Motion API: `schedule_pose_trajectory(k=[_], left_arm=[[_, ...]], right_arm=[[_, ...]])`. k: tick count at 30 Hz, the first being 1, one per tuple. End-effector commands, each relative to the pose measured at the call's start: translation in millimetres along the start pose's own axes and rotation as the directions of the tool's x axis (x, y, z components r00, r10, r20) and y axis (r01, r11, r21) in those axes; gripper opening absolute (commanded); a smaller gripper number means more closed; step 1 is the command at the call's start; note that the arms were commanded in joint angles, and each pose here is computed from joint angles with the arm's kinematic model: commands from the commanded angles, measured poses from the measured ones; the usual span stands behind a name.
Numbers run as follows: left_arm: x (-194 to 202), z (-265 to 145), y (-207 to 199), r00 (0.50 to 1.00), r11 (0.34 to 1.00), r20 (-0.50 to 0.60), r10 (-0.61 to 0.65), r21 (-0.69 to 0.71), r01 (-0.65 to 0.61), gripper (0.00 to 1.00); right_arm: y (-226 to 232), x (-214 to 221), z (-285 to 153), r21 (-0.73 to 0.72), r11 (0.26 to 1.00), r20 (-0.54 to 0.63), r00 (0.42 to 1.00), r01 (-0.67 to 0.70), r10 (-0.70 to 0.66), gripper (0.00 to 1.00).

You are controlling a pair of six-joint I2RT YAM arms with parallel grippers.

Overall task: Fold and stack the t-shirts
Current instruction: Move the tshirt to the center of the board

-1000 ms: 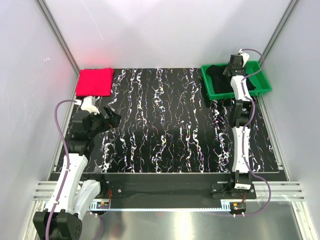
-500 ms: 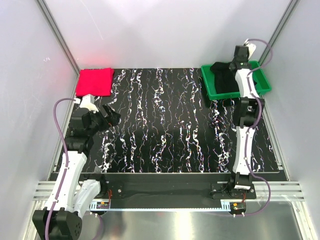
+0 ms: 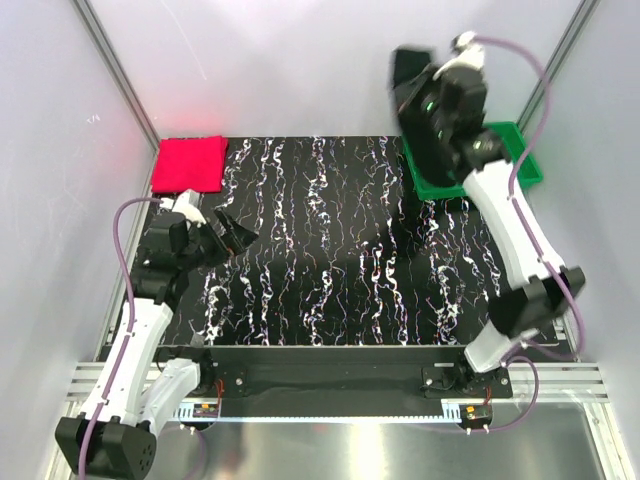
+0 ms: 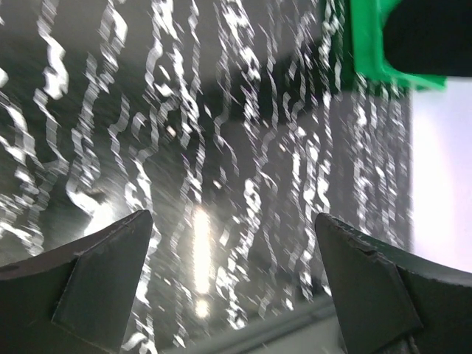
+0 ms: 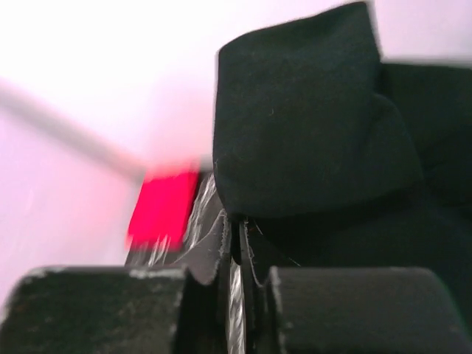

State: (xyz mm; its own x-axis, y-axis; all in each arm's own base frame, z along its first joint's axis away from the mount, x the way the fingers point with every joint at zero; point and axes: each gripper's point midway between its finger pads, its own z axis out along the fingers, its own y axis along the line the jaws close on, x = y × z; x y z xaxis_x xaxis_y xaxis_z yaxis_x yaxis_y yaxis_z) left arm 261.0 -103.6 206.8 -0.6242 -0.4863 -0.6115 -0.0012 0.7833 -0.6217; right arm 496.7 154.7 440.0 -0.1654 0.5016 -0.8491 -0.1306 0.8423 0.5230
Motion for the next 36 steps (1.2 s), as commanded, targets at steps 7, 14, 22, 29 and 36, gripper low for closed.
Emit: schedule_pose_trajectory(k=[7, 14, 22, 29, 36], left_arm=[[47, -23, -24, 0.977, 0.976, -0.158, -0.144, 0.142, 0.167, 0.89], [63, -28, -26, 0.960, 0.961, -0.209, -0.187, 0.165, 0.223, 0.80], [97, -10, -41, 0.929, 0.979, -0.343, -0.136, 0.099, 0.180, 0.80], [101, 19, -59, 0.927, 0.999, -0.376, 0.010, 0.042, 0.006, 0.70], [72, 81, -76, 0.897, 0.981, -0.399, 0.188, 0.040, -0.187, 0.72]], right_arm=[[30, 213, -136, -0.281, 0.951, -0.504, 0.863, -0.125, -0.035, 0.00], [11, 290, -223, -0.380, 0.884, -0.722, 0.684, -0.271, -0.100, 0.57], [-27, 329, -249, -0.115, 0.905, -0.838, 0.530, -0.409, 0.133, 1.00], [-77, 317, -249, 0.064, 0.908, -0.799, 0.523, -0.414, 0.295, 1.00], [-149, 327, -281, 0.438, 0.875, -0.705, 0.524, -0.207, 0.477, 1.00]])
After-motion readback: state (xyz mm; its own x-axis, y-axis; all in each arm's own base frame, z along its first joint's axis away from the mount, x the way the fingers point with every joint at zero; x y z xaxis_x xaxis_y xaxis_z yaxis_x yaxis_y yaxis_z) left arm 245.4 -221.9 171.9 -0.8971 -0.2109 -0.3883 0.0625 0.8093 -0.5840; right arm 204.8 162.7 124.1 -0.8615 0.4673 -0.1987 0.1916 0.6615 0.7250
